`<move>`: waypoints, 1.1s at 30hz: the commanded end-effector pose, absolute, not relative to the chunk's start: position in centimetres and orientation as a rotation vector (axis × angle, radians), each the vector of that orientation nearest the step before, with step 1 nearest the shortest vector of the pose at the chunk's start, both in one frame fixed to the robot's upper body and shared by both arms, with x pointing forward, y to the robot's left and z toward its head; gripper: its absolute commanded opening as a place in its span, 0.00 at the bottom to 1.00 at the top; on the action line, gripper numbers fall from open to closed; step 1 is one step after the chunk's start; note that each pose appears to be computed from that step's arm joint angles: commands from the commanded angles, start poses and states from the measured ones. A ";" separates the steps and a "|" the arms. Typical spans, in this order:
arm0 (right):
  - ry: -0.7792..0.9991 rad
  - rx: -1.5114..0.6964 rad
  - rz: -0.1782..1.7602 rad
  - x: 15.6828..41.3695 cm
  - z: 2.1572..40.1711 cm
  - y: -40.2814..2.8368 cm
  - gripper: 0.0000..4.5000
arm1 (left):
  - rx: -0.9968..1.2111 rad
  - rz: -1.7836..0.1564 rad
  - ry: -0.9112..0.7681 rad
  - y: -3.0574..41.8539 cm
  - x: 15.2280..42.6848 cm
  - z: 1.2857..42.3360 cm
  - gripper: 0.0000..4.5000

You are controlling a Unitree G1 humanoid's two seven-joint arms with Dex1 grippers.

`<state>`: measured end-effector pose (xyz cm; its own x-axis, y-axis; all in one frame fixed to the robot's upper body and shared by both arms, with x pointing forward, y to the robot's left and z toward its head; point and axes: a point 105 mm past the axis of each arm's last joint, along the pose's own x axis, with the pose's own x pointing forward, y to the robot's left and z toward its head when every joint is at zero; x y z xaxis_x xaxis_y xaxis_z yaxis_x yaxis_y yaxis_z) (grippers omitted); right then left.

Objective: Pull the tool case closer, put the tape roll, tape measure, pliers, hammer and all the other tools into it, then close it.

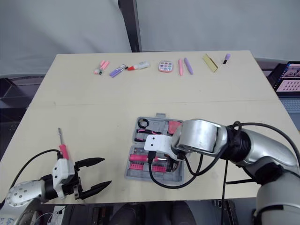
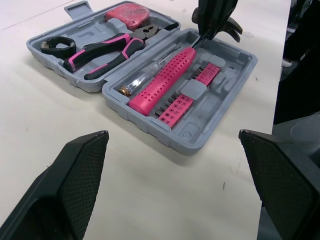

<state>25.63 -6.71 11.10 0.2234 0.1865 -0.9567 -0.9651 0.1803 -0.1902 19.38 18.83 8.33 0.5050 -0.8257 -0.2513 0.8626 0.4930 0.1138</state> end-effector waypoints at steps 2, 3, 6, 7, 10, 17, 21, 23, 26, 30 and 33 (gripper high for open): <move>0.939 -1.037 1.022 25.9 11.6 -6.4 0.00 | 0.254 -1.025 0.154 19.0 19.3 8.7 1.00; 0.940 -1.036 1.022 25.9 11.6 -6.4 0.00 | 0.254 -1.025 0.153 18.9 19.3 8.7 1.00; 0.942 -1.033 1.023 25.8 11.4 -6.3 0.00 | 0.254 -1.026 0.153 18.9 19.2 8.7 1.00; 0.942 -1.032 1.023 25.8 11.4 -6.3 0.00 | 0.254 -1.026 0.153 18.9 19.2 8.7 1.00; 0.943 -1.029 1.022 25.8 11.2 -6.3 0.00 | 0.253 -1.026 0.153 18.9 19.2 8.7 1.00; 0.937 -1.019 1.023 25.8 11.1 -6.1 0.40 | 0.255 -1.027 0.150 18.9 19.2 8.7 1.00; 0.922 -0.986 1.034 25.8 11.8 -6.2 0.62 | 0.256 -1.031 0.148 18.9 19.3 8.8 1.00; 0.904 -0.955 1.039 25.8 12.5 -6.3 0.62 | 0.257 -1.034 0.147 18.8 19.4 8.8 1.00; 0.872 -0.860 1.053 25.7 13.4 -6.4 0.62 | 0.259 -1.038 0.140 18.6 19.6 9.0 1.00; 0.858 -0.803 1.051 25.6 13.7 -6.7 0.62 | 0.259 -1.040 0.132 18.4 19.8 9.1 1.00; 0.853 -0.784 1.049 25.6 13.7 -6.7 0.62 | 0.259 -1.043 0.131 18.3 19.9 9.1 1.00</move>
<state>25.74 -6.91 12.90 0.2320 0.3784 -0.8961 -0.9421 0.3168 -0.1102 20.06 18.58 8.93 0.5050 -0.8305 -0.2352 0.8631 0.4850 0.1405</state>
